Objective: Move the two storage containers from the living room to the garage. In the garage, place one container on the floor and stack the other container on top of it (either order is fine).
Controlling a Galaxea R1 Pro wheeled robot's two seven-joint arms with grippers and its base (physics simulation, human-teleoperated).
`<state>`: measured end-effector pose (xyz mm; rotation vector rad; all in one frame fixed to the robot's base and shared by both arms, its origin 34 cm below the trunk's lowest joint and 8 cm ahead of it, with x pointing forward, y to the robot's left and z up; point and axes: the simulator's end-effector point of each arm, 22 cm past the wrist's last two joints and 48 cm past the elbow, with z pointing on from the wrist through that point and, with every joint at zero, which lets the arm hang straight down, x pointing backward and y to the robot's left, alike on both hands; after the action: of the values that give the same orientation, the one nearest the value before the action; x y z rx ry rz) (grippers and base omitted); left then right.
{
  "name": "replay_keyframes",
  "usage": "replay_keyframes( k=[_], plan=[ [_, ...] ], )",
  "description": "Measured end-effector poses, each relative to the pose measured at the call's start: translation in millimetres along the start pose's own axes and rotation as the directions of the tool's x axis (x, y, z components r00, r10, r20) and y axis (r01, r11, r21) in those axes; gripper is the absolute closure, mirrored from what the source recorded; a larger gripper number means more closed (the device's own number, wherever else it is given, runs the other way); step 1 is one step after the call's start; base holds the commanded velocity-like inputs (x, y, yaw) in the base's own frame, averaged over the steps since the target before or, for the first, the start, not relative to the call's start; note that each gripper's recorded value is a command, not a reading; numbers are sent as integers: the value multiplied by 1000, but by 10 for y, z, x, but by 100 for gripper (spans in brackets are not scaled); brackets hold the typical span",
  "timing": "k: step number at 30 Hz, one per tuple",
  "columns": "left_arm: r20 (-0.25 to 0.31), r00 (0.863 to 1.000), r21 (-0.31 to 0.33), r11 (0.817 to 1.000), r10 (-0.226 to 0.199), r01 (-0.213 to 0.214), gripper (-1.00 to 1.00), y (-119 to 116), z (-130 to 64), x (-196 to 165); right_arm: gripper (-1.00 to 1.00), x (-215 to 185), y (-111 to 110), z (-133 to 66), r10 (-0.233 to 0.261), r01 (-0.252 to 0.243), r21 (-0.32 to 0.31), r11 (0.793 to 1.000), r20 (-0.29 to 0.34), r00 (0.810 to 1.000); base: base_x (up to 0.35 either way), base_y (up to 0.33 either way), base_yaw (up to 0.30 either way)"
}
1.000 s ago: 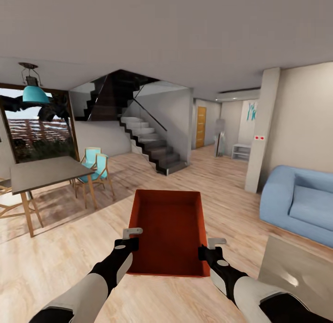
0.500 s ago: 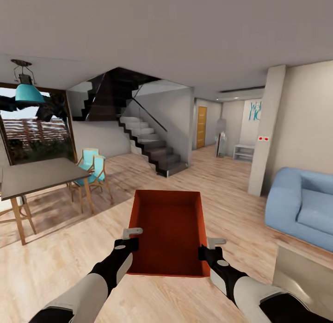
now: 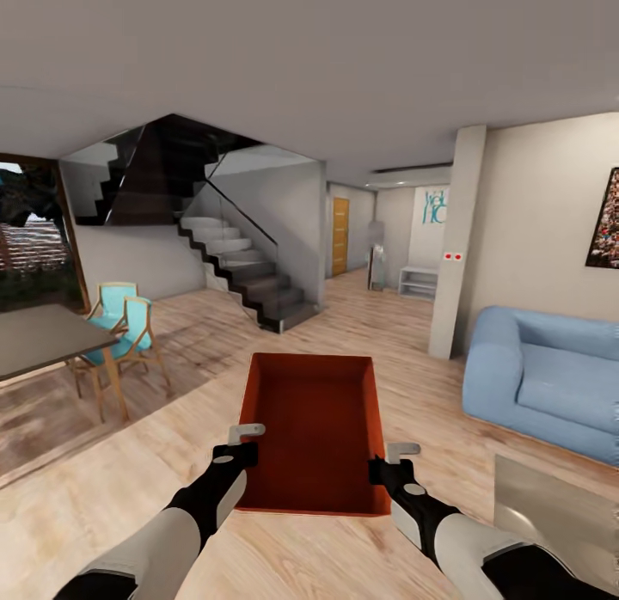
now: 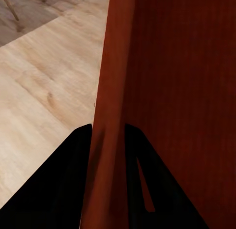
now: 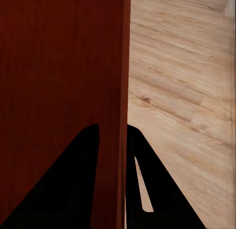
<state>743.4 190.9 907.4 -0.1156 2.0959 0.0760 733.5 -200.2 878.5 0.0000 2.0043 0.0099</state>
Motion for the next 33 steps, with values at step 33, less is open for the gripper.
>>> replay_keyframes(
  k=[33],
  plan=[
    [2, 1000, 1, 1000, 0, 0, 100, -5, -3, -12, 100, -7, -4, 1, 2, -2, -1, 1000, 2, 1000, 305, 198, -242]
  ],
)
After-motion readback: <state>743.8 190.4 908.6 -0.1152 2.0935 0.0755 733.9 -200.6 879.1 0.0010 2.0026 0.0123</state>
